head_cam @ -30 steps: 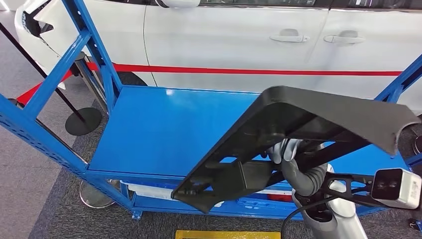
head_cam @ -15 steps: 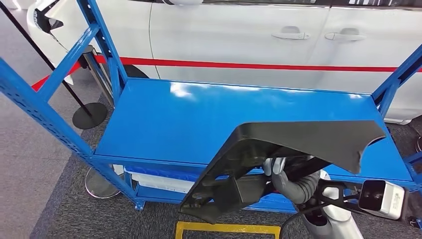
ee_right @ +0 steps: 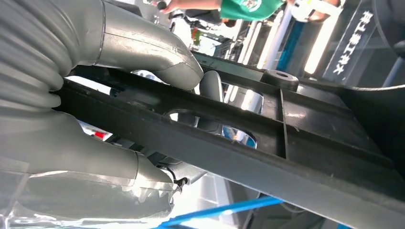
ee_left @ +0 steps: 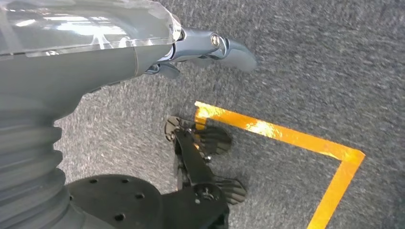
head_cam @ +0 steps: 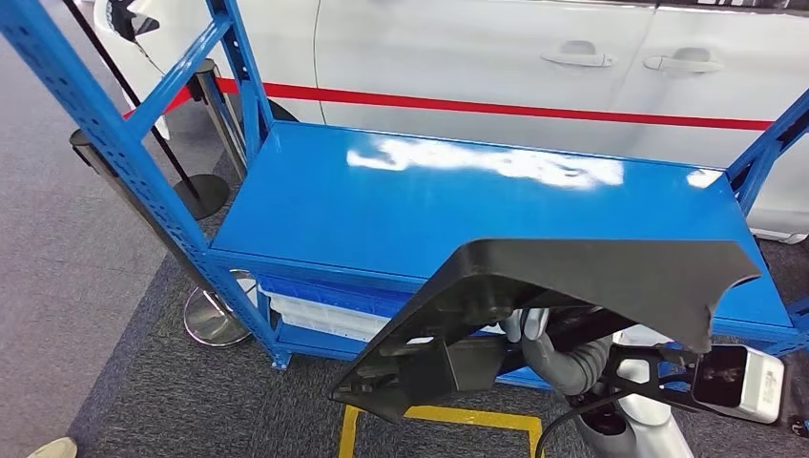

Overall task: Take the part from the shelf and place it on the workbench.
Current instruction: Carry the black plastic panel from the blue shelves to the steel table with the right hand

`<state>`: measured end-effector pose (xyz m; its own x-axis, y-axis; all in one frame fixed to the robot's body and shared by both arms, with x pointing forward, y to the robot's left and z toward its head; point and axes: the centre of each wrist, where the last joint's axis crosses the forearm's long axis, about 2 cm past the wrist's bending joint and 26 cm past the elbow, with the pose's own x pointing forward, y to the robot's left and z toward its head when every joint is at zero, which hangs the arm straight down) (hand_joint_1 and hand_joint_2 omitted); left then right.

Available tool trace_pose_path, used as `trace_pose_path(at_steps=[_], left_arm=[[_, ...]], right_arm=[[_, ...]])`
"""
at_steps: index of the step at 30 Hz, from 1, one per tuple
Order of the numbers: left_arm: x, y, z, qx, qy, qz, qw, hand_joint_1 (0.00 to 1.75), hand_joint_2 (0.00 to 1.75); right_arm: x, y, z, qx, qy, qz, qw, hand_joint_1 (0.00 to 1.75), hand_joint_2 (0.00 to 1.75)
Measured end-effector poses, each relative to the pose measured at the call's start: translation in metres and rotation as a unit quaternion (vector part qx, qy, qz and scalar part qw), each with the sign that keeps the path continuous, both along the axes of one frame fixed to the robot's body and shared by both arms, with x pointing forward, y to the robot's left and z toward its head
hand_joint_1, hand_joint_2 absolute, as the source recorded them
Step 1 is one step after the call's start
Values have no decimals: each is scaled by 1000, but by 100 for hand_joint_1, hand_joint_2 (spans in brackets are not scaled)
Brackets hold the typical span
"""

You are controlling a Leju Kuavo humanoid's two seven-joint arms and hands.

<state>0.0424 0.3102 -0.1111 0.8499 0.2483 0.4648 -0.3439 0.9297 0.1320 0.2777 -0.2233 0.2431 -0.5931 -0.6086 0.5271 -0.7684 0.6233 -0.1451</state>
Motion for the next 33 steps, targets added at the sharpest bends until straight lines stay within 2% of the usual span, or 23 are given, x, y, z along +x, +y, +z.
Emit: trace_pose_path(at_steps=[15,24,33], left_arm=[[-2,1,0,3,7,-3,1000,0,175],[-4,9,0,11,2,-3,1000,0,175],[-3,15,0,17,-2,-2,1000,0,175]], right_arm=[[-5,-2,1,11,-8,-3,1000,157,175],[-12,-5,-7,20,-4,1,1000,157,175],[-14,-7,-5,22,-8,1,1000,157,175]])
